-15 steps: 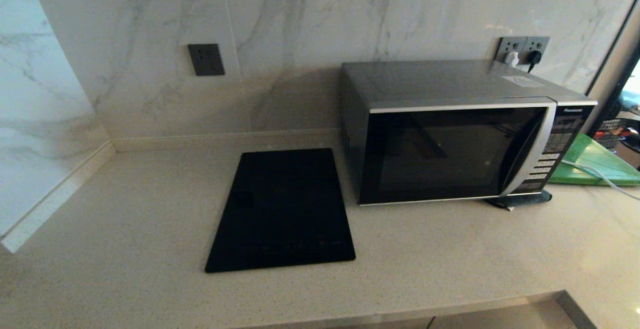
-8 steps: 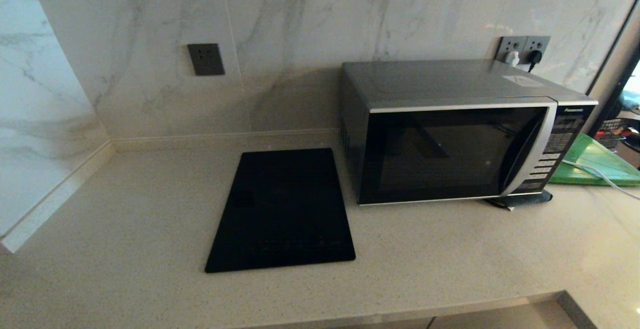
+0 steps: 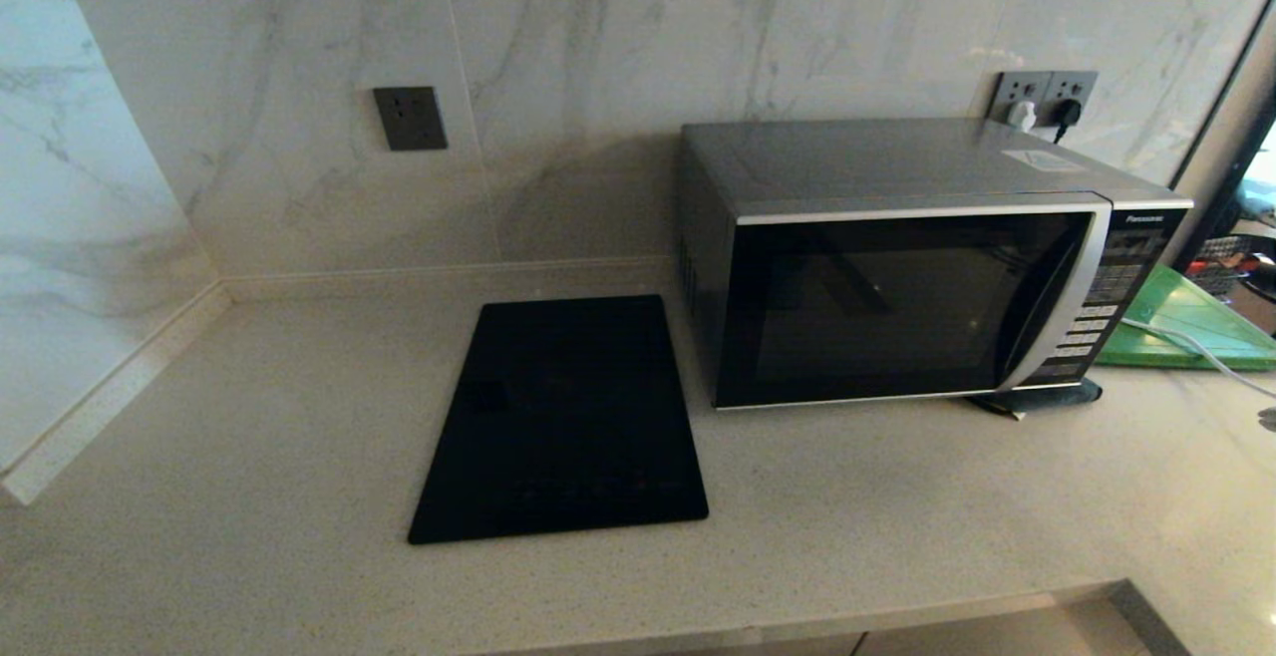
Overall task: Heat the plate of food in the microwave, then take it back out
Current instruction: Close the microwave oven
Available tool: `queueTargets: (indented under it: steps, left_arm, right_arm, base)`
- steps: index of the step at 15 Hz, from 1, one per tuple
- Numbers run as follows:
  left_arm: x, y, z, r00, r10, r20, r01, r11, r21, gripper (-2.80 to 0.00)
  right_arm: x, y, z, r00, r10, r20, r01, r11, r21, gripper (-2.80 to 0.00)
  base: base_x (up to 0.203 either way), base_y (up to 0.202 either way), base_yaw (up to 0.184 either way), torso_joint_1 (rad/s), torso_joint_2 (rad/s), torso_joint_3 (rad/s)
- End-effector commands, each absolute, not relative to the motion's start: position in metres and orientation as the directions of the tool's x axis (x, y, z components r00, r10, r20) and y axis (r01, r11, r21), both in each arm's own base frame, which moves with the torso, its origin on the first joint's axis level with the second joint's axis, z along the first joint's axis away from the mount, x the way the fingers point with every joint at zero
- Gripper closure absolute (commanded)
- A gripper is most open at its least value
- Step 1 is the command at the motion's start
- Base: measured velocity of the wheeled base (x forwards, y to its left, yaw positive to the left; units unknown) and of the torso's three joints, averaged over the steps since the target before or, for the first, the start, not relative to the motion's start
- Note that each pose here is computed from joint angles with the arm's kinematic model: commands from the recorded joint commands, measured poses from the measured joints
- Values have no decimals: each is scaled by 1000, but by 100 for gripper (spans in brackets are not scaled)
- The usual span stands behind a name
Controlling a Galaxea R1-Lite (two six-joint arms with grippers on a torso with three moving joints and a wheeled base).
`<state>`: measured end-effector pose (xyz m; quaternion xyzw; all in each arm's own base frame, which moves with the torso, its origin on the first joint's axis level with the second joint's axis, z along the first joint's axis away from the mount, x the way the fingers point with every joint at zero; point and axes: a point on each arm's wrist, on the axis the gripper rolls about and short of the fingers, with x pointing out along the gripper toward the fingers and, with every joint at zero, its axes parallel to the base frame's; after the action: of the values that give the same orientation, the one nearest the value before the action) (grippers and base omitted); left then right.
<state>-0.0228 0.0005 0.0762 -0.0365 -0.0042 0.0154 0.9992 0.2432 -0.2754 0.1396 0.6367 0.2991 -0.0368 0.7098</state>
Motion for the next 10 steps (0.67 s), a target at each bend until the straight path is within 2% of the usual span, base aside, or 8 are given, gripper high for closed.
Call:
queueTargets:
  steps: [1, 4, 7, 10]
  left_arm:
    - [-23, 1, 76, 999, 32, 6, -32, 997, -74, 0]
    - [-23, 1, 76, 999, 32, 6, -32, 997, -74, 0]
    - [-23, 1, 76, 999, 32, 6, -32, 997, -74, 0]
    - [-23, 1, 76, 999, 32, 6, -32, 997, -74, 0]
  right_arm:
    - [245, -278, 102, 791, 460, -402, 357, 186, 915, 0]
    - [257, -257, 99, 743, 557, -370, 308, 207, 929, 0]
    - [274, -258, 95, 735, 579, -354, 265, 235, 935, 0]
    - [284, -266, 75, 740, 573, -352, 196, 317, 928, 0]
  base:
    - [0, 0, 0, 0, 0, 0]
    - [0, 0, 0, 0, 0, 0]
    - [0, 0, 0, 0, 0, 0]
    - [0, 0, 0, 0, 0, 0]
